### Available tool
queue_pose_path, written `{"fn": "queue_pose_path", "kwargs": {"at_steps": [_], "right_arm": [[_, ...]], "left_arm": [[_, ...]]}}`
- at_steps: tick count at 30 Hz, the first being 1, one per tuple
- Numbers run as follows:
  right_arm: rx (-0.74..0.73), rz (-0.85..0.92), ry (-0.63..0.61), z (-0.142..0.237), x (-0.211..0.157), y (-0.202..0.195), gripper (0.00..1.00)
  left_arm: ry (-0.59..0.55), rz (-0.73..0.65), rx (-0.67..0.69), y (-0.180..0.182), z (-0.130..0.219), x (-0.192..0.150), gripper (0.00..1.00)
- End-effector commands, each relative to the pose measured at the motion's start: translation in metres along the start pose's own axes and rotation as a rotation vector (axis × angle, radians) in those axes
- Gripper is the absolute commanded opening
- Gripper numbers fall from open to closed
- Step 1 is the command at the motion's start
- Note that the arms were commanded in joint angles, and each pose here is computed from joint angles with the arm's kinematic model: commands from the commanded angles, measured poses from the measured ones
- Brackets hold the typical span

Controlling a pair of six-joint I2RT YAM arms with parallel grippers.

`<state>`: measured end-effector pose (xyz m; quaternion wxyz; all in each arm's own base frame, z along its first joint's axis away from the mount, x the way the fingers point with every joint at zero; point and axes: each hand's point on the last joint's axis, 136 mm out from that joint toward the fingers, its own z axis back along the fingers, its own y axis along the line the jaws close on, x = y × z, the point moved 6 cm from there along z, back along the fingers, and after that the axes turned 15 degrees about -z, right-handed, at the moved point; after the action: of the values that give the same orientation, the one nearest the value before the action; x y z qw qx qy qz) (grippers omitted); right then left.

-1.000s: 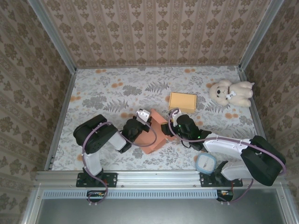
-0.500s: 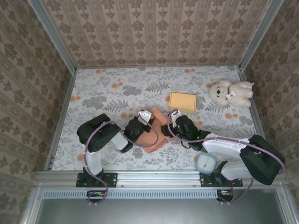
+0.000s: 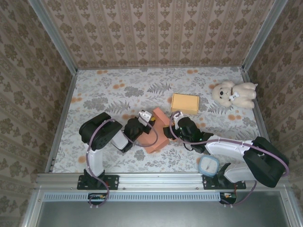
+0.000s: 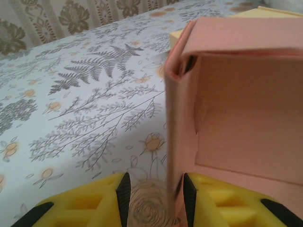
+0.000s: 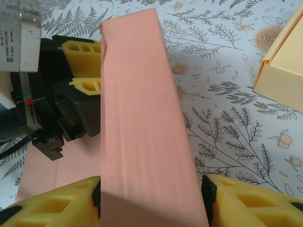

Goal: Fold the paper box

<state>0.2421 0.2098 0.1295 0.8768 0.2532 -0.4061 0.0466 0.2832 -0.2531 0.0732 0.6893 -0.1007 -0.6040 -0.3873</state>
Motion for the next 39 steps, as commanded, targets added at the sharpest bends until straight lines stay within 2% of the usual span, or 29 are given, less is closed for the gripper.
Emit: {"fn": "queue_pose_path", "kwargs": {"at_steps": [1, 7, 12, 16, 20, 24, 30, 35, 39], "right_arm": [[-0.008, -0.001, 0.051, 0.000, -0.008, -0.001, 0.58], [0.006, 0.001, 0.059, -0.001, -0.009, 0.001, 0.57], [0.019, -0.001, 0.059, 0.000, -0.010, 0.002, 0.57], [0.018, -0.002, 0.061, -0.001, -0.010, 0.001, 0.57], [0.009, -0.010, 0.055, 0.000, -0.009, -0.002, 0.57], [-0.021, -0.008, 0.051, 0.000, -0.008, -0.006, 0.56], [-0.030, -0.005, 0.053, 0.000, -0.008, -0.009, 0.56], [-0.016, 0.011, 0.060, 0.002, -0.008, -0.008, 0.55], [0.003, 0.032, 0.069, 0.002, -0.009, -0.005, 0.55]], "left_arm": [[-0.017, -0.010, -0.055, -0.007, -0.011, 0.002, 0.37], [-0.020, -0.018, -0.071, -0.017, -0.024, 0.002, 0.36], [-0.011, -0.014, -0.064, -0.020, -0.029, -0.001, 0.29], [-0.028, -0.032, -0.085, -0.027, -0.030, 0.005, 0.29], [-0.027, -0.064, -0.075, -0.022, -0.017, 0.006, 0.32], [-0.027, -0.018, -0.092, -0.006, 0.002, 0.003, 0.35], [-0.080, 0.010, -0.256, -0.002, 0.021, 0.001, 0.46], [-0.099, 0.002, -0.269, 0.007, 0.020, 0.001, 0.52], [-0.148, 0.065, -0.330, 0.028, 0.014, 0.003, 0.54]]}}
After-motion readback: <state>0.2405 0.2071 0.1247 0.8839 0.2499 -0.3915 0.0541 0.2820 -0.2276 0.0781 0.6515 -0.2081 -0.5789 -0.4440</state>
